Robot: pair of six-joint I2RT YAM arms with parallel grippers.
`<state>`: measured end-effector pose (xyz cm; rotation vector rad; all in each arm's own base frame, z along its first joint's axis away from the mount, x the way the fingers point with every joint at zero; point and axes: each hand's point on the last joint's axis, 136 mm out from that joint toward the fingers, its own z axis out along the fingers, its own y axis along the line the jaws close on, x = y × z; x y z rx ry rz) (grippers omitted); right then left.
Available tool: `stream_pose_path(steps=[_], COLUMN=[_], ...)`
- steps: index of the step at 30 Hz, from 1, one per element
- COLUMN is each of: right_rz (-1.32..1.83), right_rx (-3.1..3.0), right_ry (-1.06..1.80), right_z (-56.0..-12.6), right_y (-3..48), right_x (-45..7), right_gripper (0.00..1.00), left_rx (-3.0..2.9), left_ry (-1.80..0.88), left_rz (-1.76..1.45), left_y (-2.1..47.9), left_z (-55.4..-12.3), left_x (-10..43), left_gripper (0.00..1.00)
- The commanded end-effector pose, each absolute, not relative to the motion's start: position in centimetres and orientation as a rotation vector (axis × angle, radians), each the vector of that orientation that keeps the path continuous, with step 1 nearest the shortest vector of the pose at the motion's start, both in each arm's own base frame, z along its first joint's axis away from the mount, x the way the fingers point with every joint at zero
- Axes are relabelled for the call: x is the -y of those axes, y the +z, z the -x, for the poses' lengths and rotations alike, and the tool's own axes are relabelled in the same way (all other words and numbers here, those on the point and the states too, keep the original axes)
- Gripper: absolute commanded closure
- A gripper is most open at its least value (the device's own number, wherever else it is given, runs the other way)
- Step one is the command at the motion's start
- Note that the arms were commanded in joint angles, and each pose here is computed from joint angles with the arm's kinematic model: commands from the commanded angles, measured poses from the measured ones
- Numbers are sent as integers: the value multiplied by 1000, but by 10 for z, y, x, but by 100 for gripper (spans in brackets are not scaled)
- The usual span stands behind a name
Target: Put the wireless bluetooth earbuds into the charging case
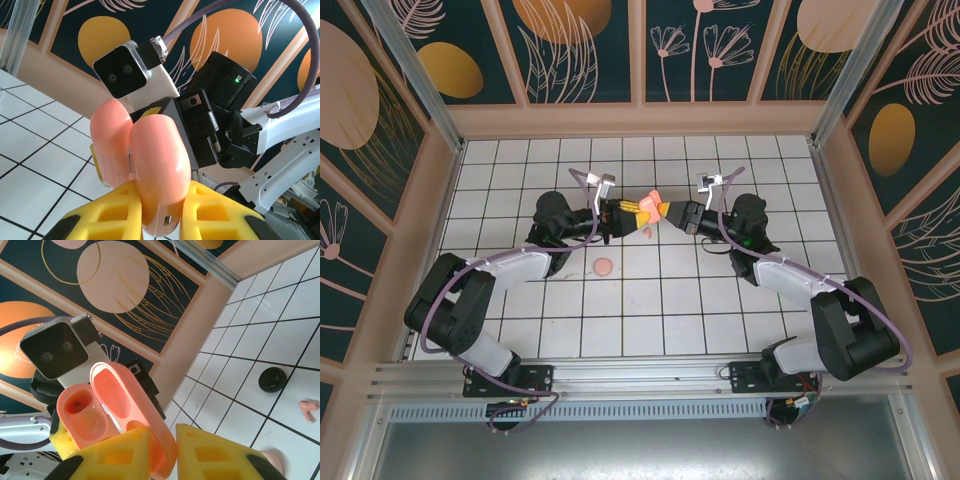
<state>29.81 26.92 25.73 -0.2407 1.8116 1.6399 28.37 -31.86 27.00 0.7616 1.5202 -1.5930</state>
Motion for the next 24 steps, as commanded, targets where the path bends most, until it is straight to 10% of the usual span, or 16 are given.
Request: stream_pose_path(steps=[1, 6, 13, 24], right_rz=[316, 324, 345, 444], right_rx=[-1731, -1723, -1803, -1980], right_ry=[1654, 1640, 1518, 1192], right_z=[-290, -294, -310, -337], right_y=[277, 285, 288, 294], right_x=[-274, -275, -273, -238], right_gripper=[86, 96, 100, 100], left_rx=[-1487, -1507, -1597, -1684], left_ry=[-1586, -1586, -1456, -1215], left_rz=[-737, -710, -625, -736], left_y=[273, 269, 253, 260], left_z=[-288, -292, -312, -321], left_x=[319, 319, 314, 284], left_gripper=[100, 97, 46, 26])
